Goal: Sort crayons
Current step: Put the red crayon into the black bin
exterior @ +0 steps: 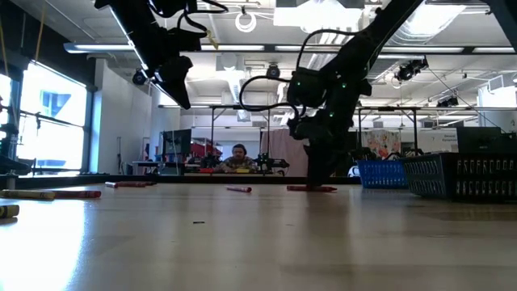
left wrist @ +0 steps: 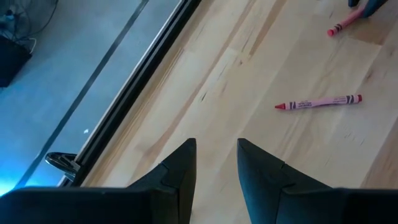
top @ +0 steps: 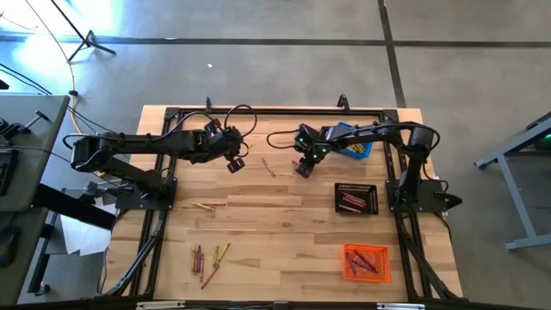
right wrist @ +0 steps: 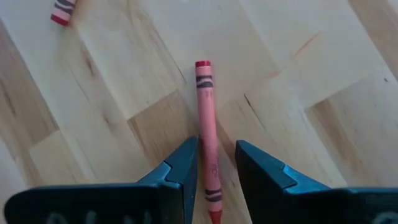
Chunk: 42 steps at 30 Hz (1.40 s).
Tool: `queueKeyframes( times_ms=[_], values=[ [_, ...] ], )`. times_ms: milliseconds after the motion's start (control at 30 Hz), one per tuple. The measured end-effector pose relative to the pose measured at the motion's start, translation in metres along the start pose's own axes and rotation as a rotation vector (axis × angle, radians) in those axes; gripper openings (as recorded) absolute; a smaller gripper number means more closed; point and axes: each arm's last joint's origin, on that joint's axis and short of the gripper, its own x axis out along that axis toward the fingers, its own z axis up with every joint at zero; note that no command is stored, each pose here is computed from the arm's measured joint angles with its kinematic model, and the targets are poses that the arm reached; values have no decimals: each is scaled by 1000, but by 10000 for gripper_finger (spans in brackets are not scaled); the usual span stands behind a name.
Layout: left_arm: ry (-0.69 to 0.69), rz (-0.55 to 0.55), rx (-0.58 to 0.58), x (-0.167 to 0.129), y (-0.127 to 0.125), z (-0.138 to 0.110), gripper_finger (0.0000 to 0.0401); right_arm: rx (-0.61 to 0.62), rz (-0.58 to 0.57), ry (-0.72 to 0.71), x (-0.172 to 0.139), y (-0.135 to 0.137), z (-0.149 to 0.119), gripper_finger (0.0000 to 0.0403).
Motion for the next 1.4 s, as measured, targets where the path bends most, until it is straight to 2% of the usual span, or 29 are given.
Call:
queueKeyframes(
  times_ms=[300, 400, 567, 767, 967, 1100, 1400],
  values=[
    [0, 1, 13, 0, 0, 0, 101, -2, -44, -2, 6, -1, 0, 96],
    [0, 1, 13, 0, 0, 0, 101, 5, -51, 0, 6, -2, 0, 75],
    [0, -1, 11, 0, 0, 0, 101, 0, -28, 19, 6, 0, -2, 14],
    [0, -1, 11, 0, 0, 0, 101, -37, 1, 21, 3, 5, 4, 18],
    [1, -2, -7, 0, 0, 0, 101, -131, 81, 75, -15, 18, 20, 5],
    [1, -2, -13, 0, 0, 0, 101, -234, 126, 204, -29, 36, 18, 10],
    [-10, -4, -20, 0, 0, 1, 101, -561, 164, 488, -44, 96, -24, 11]
  ],
)
